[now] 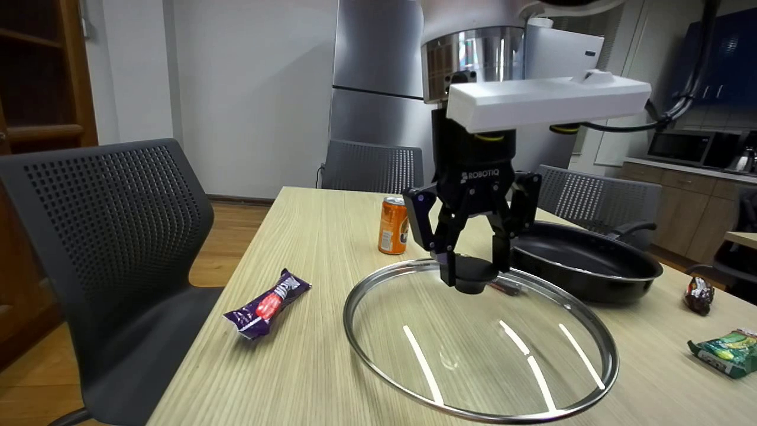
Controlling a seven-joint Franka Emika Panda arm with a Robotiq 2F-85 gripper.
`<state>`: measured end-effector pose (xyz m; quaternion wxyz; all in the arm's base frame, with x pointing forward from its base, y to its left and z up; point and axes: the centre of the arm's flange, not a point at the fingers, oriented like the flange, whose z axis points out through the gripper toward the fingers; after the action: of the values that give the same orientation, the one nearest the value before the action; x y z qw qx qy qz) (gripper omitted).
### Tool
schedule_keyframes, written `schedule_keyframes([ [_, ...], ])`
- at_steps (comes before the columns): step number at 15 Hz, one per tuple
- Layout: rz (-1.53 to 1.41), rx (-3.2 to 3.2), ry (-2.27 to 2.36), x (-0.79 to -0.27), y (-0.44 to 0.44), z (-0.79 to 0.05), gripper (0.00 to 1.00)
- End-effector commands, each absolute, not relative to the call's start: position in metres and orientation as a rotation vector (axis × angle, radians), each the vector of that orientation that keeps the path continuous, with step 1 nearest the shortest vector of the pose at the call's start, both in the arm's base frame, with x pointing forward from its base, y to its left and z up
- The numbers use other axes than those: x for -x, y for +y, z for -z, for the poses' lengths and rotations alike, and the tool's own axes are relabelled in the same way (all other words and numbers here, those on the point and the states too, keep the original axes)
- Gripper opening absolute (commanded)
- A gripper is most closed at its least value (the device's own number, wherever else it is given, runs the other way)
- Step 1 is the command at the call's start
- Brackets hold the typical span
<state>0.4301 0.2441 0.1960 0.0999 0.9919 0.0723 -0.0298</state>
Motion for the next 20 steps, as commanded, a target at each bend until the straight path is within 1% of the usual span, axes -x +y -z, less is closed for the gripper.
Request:
schedule_keyframes([
  [1, 0.056, -2.948, 0.253, -0.439, 0.255, -0.203, 0.39],
  [20, 0.023, -3.025, 0.226, -0.454, 0.252, -0.19, 0.39],
])
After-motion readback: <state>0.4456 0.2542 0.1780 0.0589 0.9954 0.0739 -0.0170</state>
